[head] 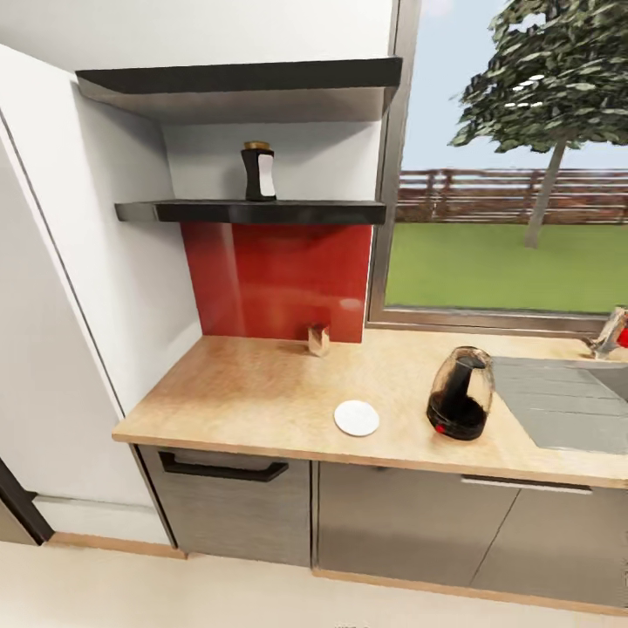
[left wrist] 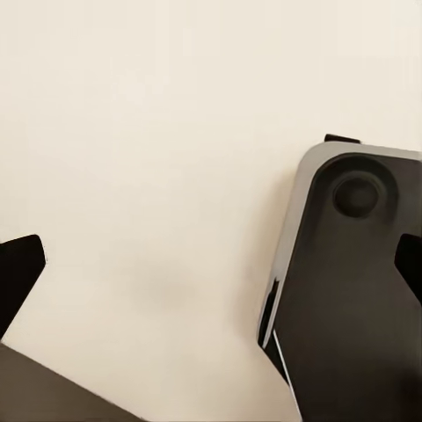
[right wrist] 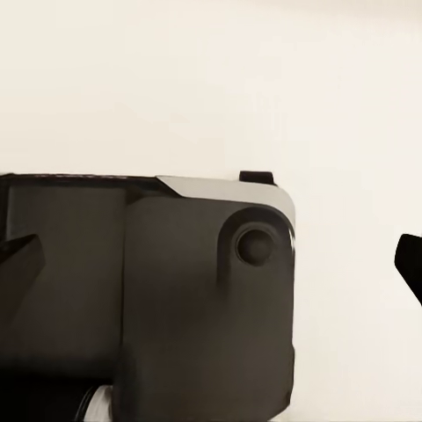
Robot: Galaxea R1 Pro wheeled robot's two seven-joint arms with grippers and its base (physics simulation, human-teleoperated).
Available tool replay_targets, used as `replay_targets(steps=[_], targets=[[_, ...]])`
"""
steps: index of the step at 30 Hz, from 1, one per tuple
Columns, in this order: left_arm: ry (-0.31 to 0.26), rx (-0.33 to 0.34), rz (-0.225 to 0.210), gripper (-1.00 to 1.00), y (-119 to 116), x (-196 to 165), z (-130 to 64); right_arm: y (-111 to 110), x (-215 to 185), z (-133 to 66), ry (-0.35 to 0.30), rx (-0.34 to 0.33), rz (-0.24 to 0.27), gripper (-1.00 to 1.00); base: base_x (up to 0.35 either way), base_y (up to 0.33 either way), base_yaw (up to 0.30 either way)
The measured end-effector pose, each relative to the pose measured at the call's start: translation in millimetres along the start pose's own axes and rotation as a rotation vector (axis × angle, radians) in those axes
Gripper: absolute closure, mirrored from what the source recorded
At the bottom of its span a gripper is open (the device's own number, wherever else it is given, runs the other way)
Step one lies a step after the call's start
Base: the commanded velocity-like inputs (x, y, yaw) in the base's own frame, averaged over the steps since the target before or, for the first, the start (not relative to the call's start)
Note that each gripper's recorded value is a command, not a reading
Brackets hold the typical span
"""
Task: Set up a coffee station on the kitchen countertop: keep the coffee maker on the countertop, move the bottle of coffee from the kitchen shelf to the counter next to the coffee maker, place a paper coffee filter on top of the coffee maker, put the saucer next to the coffee maker with the coffee cup on the saucer, and place the electric kettle next to the coffee maker.
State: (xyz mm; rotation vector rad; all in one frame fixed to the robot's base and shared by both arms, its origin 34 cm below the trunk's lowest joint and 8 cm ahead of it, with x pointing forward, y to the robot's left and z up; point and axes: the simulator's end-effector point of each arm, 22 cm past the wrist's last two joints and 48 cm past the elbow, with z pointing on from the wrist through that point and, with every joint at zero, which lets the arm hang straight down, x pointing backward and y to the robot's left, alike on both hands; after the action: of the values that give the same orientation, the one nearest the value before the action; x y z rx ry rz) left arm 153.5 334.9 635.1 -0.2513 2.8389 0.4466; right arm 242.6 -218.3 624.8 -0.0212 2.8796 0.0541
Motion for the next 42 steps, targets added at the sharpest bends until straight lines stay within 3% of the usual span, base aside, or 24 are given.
replay_targets(steps=[14,20,42], targets=[[0.003,0.002,0.002,-1.0,-0.9,1.0,-0.3,-10.0,5.1,-0.2,0.011,0.015,-0.015,-1.0,-0.013,0.331,-0.258],[0.003,0.006,0.005,-1.0,-3.7,1.3,-0.8,-9.4,5.0,-0.1,0.011,0.014,-0.016,-1.0,-0.181,0.257,-0.074],[0.001,0.001,0.005,-1.0,-0.3,-0.2,0.2,-5.1,4.8,-0.2,0.01,0.007,-0.014,-1.0,-0.098,0.019,-0.002]])
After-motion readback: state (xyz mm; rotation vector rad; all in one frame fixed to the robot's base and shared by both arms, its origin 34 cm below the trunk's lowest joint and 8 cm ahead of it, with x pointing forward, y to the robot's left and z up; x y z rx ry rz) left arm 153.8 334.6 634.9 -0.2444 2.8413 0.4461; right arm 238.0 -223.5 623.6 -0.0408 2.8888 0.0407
